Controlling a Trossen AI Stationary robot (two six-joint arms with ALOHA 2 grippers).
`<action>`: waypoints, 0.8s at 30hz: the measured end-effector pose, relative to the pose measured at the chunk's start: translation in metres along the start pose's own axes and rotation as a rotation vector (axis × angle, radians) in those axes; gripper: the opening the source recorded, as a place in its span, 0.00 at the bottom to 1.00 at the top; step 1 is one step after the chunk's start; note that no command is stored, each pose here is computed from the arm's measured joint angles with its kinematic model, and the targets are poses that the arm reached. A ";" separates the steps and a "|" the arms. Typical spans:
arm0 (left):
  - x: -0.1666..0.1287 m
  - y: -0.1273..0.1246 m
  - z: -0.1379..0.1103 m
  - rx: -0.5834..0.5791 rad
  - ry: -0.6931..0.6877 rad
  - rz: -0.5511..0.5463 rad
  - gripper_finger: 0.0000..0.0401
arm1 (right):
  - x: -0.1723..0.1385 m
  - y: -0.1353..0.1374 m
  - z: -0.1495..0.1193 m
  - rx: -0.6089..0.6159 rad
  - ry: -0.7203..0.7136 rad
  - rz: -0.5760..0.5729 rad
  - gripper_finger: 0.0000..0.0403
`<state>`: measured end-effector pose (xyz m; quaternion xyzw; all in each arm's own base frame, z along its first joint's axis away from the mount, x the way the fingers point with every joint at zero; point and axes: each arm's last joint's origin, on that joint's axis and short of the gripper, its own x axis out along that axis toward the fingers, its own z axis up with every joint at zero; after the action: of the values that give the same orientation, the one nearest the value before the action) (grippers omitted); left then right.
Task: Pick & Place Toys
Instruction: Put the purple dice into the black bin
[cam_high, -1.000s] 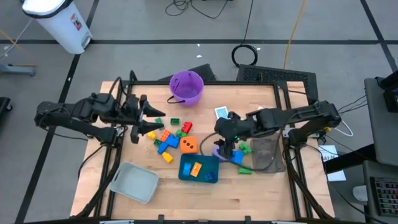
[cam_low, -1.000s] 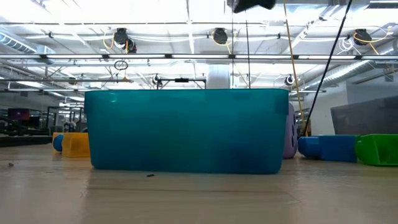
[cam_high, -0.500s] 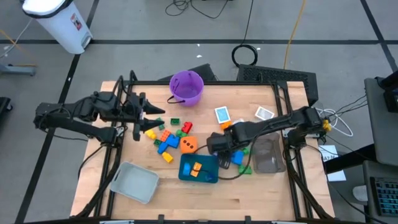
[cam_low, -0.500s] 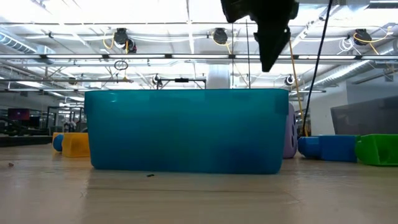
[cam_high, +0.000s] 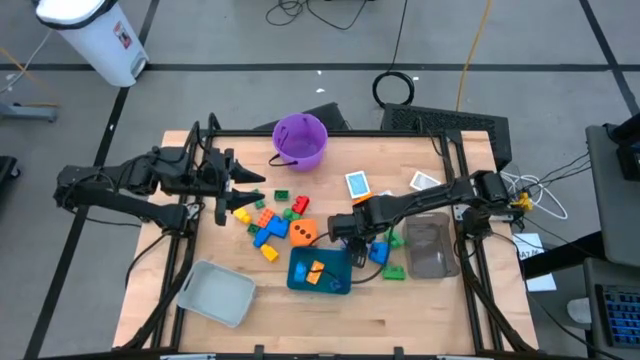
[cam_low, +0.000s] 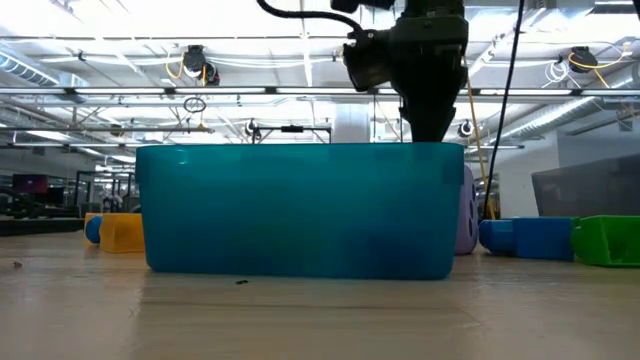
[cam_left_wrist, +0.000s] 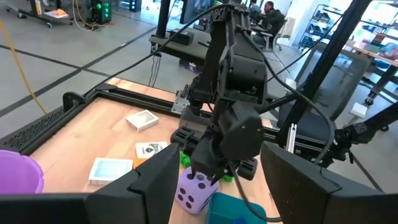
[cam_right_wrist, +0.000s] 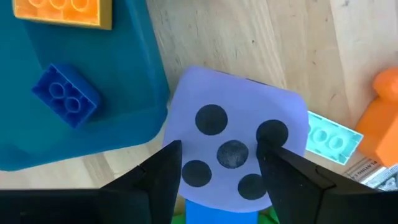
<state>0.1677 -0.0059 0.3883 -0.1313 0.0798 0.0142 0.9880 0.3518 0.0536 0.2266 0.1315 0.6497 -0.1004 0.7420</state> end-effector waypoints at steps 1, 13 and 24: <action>0.000 0.000 0.000 0.001 0.000 0.000 0.58 | 0.002 -0.003 -0.001 0.000 0.005 -0.005 0.50; 0.000 0.000 0.000 0.007 0.000 0.001 0.58 | 0.008 -0.039 0.010 0.019 -0.004 -0.112 0.50; 0.000 0.000 0.000 -0.002 -0.001 0.001 0.58 | -0.028 -0.049 0.007 0.132 -0.140 -0.063 0.50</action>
<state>0.1677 -0.0059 0.3883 -0.1321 0.0794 0.0151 0.9879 0.3386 0.0047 0.2520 0.1521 0.5919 -0.1753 0.7719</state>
